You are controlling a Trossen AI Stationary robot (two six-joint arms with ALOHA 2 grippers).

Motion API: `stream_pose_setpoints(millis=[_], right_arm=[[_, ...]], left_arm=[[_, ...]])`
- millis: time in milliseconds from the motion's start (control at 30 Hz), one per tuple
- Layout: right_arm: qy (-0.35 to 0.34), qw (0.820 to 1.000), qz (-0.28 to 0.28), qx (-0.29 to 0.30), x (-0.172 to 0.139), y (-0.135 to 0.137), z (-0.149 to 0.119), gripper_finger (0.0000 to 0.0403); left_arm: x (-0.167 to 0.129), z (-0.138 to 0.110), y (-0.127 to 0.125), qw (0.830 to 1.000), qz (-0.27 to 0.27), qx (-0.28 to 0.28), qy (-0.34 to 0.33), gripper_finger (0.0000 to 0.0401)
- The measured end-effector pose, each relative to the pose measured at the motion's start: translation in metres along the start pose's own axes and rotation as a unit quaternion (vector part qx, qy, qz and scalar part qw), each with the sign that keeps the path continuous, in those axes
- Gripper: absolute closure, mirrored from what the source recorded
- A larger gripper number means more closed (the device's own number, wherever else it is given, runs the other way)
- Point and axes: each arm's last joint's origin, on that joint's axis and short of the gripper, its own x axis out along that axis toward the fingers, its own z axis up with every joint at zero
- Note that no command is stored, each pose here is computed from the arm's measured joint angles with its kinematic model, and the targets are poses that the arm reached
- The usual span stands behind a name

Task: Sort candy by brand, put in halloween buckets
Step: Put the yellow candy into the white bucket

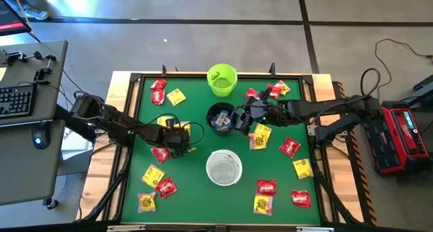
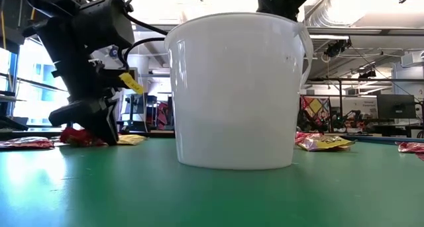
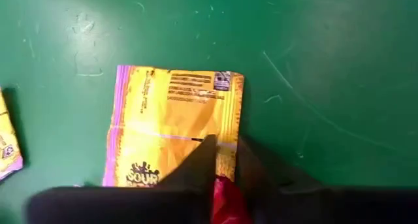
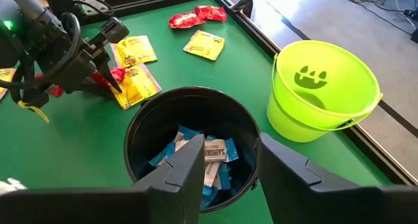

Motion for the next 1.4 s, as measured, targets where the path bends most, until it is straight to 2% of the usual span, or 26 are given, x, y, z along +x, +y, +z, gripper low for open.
stream_pose_setpoints(millis=[67, 133, 267, 567, 1000, 1167, 1400], right_arm=[[0.000, 1.000, 0.000, 0.000, 0.000, 0.000, 0.000, 0.0277], [0.000, 1.000, 0.000, 0.000, 0.000, 0.000, 0.000, 0.0277], [0.000, 1.000, 0.000, 0.000, 0.000, 0.000, 0.000, 0.0277], [-0.001, 1.000, 0.000, 0.006, 0.000, 0.000, 0.000, 0.0277], [-0.002, 1.000, 0.002, 0.007, 0.000, 0.000, 0.000, 0.0277], [-0.002, 1.000, 0.003, 0.007, 0.000, 0.000, 0.001, 0.0277], [-0.002, 1.000, 0.008, 0.010, 0.000, 0.001, 0.001, 0.0277]], left_arm=[[0.000, 0.000, 0.000, 1.000, 0.000, -0.001, 0.000, 0.0383], [-0.001, 0.002, 0.000, 1.000, 0.000, -0.005, -0.001, 0.0394], [-0.007, 0.008, 0.003, 1.000, 0.011, -0.005, -0.003, 0.0398], [-0.040, 0.029, 0.016, 0.999, 0.004, -0.025, -0.039, 0.0401], [-0.093, 0.034, 0.043, 0.988, -0.010, -0.086, -0.124, 0.0400], [-0.090, 0.034, 0.046, 0.989, -0.029, -0.097, -0.110, 0.0371], [-0.064, 0.019, 0.056, 0.984, -0.067, -0.161, -0.030, 0.0286]])
